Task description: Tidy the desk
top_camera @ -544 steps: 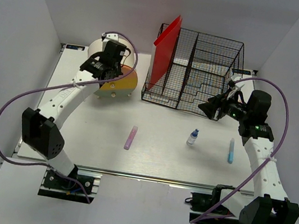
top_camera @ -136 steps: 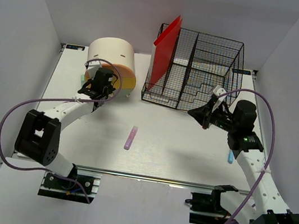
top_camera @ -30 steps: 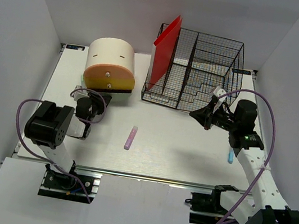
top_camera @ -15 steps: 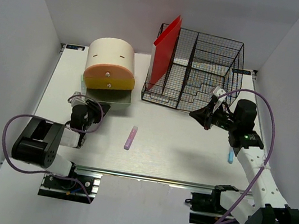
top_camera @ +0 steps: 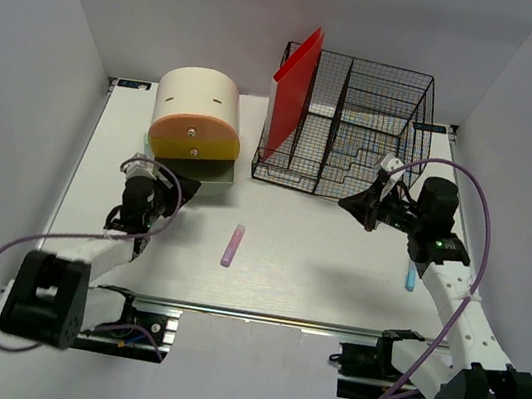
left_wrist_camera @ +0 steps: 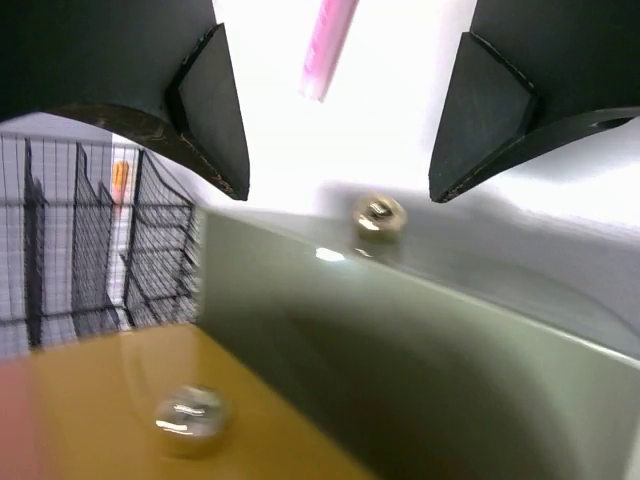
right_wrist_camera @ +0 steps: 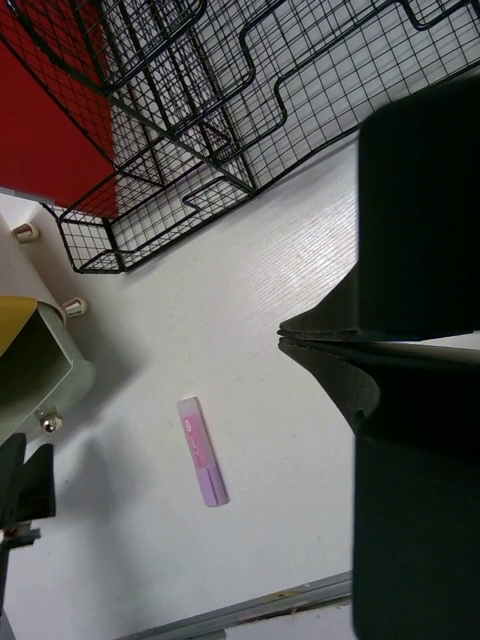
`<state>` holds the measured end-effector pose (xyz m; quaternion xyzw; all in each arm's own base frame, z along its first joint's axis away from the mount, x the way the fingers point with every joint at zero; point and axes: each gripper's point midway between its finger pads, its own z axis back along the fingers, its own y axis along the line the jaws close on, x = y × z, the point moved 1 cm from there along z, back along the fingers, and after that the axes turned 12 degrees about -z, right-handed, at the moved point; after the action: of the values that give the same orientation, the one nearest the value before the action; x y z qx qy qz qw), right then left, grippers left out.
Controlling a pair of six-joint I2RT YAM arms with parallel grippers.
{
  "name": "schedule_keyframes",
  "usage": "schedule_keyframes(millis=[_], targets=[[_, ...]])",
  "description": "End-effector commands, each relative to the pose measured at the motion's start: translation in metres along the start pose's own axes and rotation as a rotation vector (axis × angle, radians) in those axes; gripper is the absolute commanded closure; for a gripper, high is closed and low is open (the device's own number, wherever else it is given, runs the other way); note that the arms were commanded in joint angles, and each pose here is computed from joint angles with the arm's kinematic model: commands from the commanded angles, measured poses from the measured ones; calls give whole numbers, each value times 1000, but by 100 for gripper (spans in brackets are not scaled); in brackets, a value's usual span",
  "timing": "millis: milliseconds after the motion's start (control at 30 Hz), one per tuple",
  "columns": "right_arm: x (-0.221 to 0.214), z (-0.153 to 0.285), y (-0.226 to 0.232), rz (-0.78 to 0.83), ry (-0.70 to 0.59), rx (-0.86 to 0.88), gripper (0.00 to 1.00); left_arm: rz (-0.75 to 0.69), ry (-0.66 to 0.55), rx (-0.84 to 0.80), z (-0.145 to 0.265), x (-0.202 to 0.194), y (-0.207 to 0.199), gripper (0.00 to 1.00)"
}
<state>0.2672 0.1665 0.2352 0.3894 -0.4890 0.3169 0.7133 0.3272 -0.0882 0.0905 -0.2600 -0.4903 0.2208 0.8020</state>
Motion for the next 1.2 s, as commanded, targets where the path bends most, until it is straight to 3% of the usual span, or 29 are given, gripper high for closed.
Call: schedule_keyframes(millis=[0,133,267,333,400,467,500,600,700,800,967,1167], targets=[[8,2,1,34,-15,8,100,-101,-2,-7,25,11,-13,18],[10,4,1,37,-18,2,100,-194,-50,-74,52,33,-37,27],[35,20,-1,54,-70,-71,100,-271,-11,-198,74,41,-71,47],[49,28,-2,45,-79,-107,94,-285,28,-284,84,40,-92,54],[61,34,-12,50,-60,-163,78,-292,61,-339,88,40,-104,57],[51,43,-20,16,-3,-226,68,-325,153,-383,92,28,-111,54],[49,51,-25,22,16,-283,63,-339,178,-381,93,26,-111,46],[46,76,-26,40,68,-391,42,-426,192,-405,105,31,-119,34],[36,96,-21,25,116,-474,29,-494,172,-433,116,29,-120,27],[22,117,-22,10,198,-581,29,-567,159,-464,123,24,-117,24],[2,166,-67,-4,276,-871,35,-650,123,-474,133,29,-117,23],[-22,178,-88,-92,276,-961,41,-652,116,-493,137,27,-119,22]])
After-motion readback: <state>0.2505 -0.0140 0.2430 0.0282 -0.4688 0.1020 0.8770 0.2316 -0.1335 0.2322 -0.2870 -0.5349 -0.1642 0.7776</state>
